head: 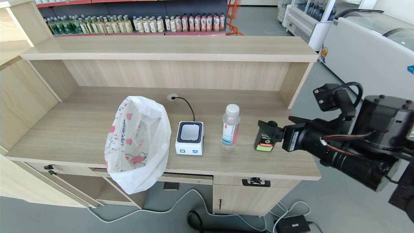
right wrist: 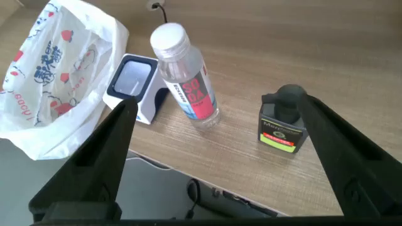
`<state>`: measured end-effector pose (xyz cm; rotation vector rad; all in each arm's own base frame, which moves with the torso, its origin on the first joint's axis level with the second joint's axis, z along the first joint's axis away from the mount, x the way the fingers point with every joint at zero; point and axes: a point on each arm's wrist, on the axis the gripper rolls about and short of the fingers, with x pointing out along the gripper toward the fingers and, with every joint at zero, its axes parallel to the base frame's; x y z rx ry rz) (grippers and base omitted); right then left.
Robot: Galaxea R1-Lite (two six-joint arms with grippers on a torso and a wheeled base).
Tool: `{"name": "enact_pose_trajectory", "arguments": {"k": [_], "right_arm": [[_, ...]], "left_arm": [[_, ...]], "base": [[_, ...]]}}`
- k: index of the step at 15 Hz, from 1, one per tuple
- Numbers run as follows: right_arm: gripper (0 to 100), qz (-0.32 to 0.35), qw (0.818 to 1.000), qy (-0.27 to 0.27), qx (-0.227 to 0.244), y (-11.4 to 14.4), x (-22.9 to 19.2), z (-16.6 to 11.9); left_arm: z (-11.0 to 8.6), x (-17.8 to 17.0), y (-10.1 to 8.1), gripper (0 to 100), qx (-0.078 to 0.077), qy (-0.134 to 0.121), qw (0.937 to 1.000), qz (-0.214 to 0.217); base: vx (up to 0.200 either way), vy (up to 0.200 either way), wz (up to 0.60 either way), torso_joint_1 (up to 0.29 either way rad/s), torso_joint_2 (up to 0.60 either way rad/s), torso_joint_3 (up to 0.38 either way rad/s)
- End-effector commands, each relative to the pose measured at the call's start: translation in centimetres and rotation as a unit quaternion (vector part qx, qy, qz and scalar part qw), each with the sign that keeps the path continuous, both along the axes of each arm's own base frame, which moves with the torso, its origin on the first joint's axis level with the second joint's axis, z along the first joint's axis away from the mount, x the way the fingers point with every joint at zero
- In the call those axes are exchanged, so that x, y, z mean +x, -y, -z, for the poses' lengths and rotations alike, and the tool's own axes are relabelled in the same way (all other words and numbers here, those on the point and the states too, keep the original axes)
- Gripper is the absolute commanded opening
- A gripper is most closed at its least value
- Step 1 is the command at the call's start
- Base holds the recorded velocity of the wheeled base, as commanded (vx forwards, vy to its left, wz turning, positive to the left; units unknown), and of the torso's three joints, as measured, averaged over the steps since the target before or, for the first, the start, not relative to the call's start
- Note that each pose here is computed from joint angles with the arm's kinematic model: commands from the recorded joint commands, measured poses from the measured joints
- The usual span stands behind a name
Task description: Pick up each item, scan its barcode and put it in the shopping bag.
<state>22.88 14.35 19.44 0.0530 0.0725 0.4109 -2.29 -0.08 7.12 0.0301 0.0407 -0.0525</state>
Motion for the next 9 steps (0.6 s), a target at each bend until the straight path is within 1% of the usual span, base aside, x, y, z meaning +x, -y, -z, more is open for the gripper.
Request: {"name": "enact_pose_trajectory", "arguments": {"k": [1, 3, 4, 6, 9], "right_arm": [[100, 0.010, 0.999, -0.032, -0.023, -1.6, 1.4, 3.6], [100, 0.027, 0.999, -0.026, -0.023, -2.8, 2.3, 5.0], [100, 0.029, 0.999, -0.026, -0.023, -3.1, 2.4, 5.3], [100, 0.033, 0.999, -0.015, -0.020, -4.5, 3.4, 6.1], [100, 0.034, 0.999, -0.007, -0.016, -5.5, 4.5, 6.7]], "left_arm": [[0.0, 0.0, 0.0, 100, 0.000, -0.001, 1.0000, 0.000], [0.0, 0.0, 0.0, 100, 0.000, -0.001, 1.0000, 0.000], [0.0, 0.0, 0.0, 100, 0.000, -0.001, 1.0000, 0.000], [0.0, 0.0, 0.0, 100, 0.000, -0.001, 1.0000, 0.000], [0.0, 0.0, 0.0, 100, 0.000, -0.001, 1.0000, 0.000]], "base": [[0.000, 0.000, 0.00, 0.000, 0.00, 0.000], [0.000, 0.000, 0.00, 0.000, 0.00, 0.000], [0.000, 0.000, 0.00, 0.000, 0.00, 0.000], [0.000, 0.000, 0.00, 0.000, 0.00, 0.000], [0.000, 0.000, 0.00, 0.000, 0.00, 0.000]]}}
